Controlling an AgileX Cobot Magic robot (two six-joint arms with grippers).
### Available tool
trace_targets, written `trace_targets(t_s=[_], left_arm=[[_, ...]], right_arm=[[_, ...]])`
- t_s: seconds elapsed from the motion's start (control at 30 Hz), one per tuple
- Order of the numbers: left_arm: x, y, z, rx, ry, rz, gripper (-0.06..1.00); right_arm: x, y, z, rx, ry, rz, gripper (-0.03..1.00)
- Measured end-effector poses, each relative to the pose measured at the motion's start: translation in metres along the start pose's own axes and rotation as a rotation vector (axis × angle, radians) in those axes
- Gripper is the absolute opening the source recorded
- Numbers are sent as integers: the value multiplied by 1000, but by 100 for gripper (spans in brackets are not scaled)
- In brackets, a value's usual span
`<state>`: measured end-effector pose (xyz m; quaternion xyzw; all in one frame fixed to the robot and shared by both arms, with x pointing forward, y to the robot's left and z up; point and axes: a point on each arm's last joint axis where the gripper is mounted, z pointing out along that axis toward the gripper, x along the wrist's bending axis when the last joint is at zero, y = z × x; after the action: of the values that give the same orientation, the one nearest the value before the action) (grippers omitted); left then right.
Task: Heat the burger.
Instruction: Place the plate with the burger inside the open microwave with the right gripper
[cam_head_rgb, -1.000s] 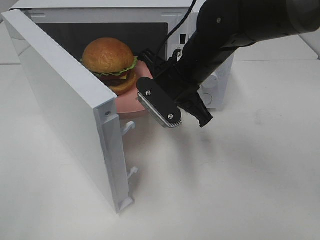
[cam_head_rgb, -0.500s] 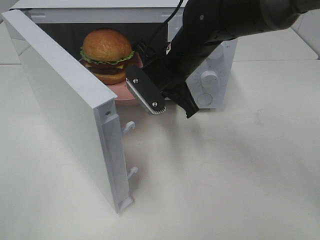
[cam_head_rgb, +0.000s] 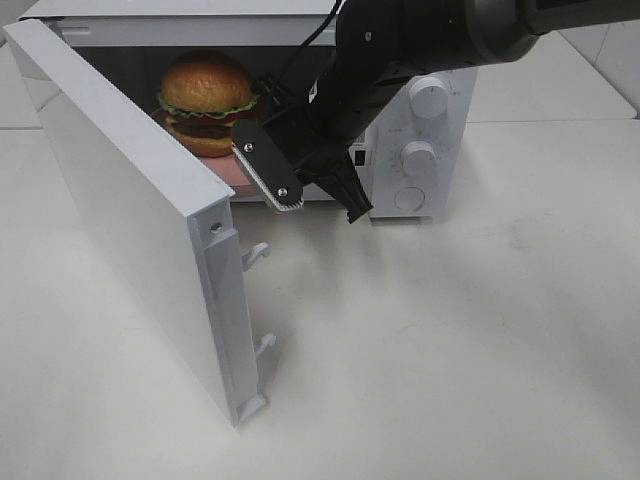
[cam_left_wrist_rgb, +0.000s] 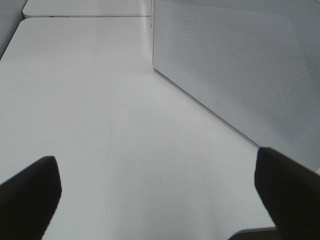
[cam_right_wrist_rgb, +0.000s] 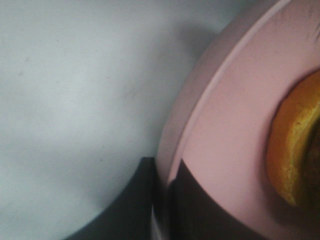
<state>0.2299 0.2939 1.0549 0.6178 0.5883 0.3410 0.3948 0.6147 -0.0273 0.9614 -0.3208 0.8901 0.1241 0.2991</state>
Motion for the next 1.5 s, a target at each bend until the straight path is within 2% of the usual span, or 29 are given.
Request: trace_targets(t_s=[0.37, 1.0, 1.33, 1.5], left_arm=[[0, 0, 0, 0, 0, 0, 97], [0, 0, 0, 0, 0, 0, 97], [0, 0, 0, 0, 0, 0, 97], [0, 0, 0, 0, 0, 0, 97]], right_arm=[[-14, -3, 14, 16, -26, 19, 6], [-33, -8, 43, 28, -23, 84, 6], [-36, -9, 53, 33, -29, 119, 6], [-35, -10, 58, 40, -28, 136, 10]])
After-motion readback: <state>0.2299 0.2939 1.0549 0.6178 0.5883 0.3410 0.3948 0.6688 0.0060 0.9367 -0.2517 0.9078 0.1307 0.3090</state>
